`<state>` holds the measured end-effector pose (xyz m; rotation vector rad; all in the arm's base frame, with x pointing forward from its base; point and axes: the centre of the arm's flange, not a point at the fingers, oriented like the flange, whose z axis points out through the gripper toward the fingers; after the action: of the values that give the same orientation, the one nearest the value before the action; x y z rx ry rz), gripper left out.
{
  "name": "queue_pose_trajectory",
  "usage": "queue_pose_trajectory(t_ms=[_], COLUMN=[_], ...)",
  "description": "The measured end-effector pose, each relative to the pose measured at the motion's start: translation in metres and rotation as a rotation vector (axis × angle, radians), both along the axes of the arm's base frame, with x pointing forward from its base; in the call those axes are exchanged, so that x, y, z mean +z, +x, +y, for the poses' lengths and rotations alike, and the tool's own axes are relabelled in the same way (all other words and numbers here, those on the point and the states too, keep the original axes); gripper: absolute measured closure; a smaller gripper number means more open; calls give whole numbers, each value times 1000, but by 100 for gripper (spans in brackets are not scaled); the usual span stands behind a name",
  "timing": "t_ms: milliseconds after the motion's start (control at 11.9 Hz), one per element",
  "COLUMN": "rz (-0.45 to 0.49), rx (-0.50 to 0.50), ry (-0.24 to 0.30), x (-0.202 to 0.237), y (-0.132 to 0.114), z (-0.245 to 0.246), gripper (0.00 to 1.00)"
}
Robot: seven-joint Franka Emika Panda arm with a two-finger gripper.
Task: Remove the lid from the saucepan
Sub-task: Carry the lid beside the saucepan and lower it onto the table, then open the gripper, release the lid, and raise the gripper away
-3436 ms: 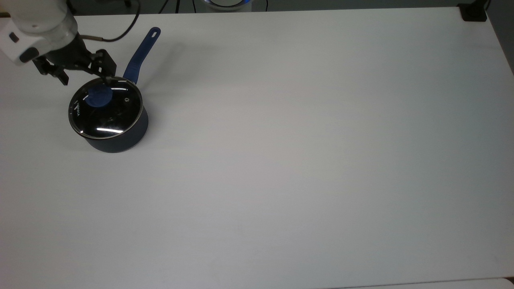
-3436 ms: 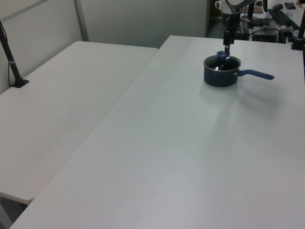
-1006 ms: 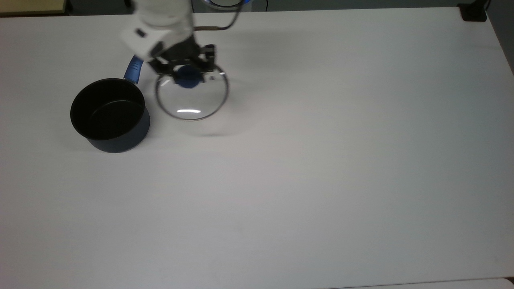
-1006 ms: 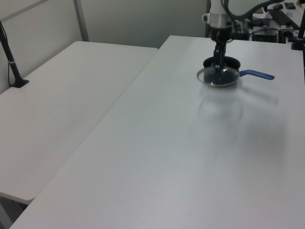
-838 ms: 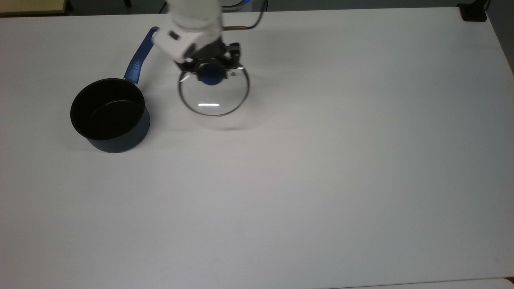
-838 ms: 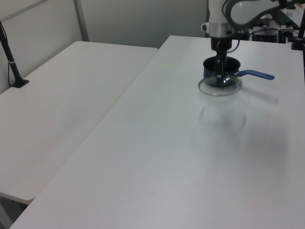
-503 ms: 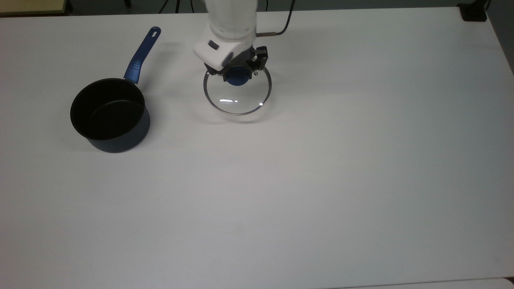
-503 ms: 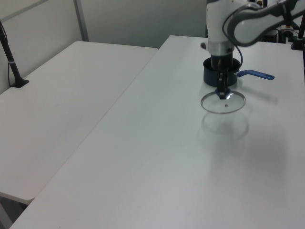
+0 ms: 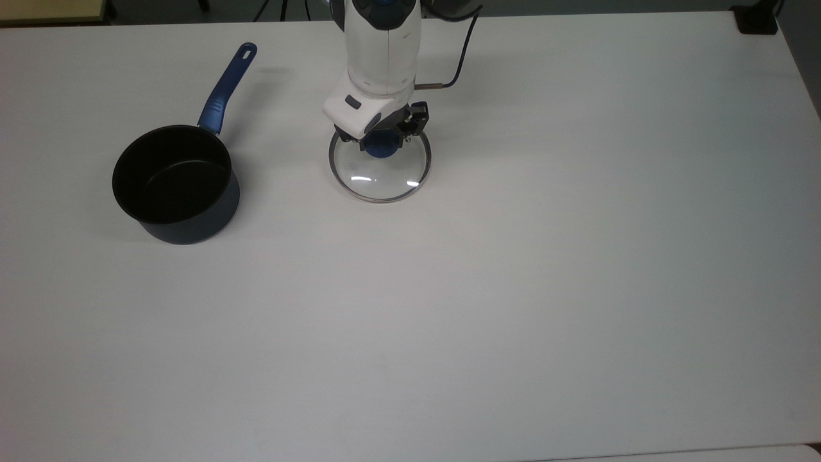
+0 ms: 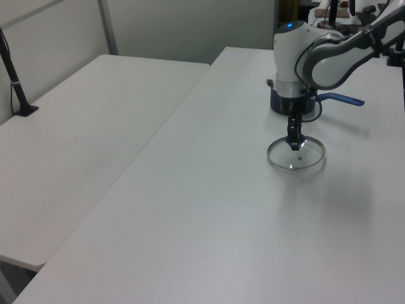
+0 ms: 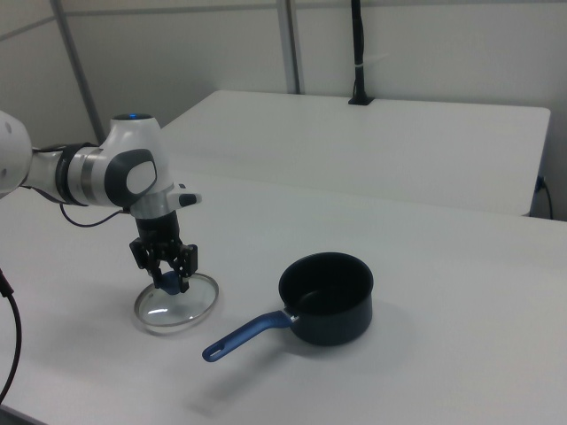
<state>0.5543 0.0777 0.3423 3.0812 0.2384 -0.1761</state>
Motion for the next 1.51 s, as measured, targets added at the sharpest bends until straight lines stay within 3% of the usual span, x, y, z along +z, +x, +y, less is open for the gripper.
queue_pose_trajectory(t_ms=[503, 587, 670, 754, 838, 922, 1173, 1509], rz=[-5, -2, 5, 19, 31, 35, 31, -70], rx=[4, 4, -1, -7, -12, -18, -39, -117], ry=[-18, -36, -44, -51, -56, -61, -72, -66], x=[-9, -12, -11, -4, 11, 32, 118, 209], y=[-2, -2, -1, 0, 2, 5, 9, 6], z=[-2, -4, -6, -8, -9, -10, -12, -23], gripper=[37, 24, 22, 15, 3, 0, 0, 0])
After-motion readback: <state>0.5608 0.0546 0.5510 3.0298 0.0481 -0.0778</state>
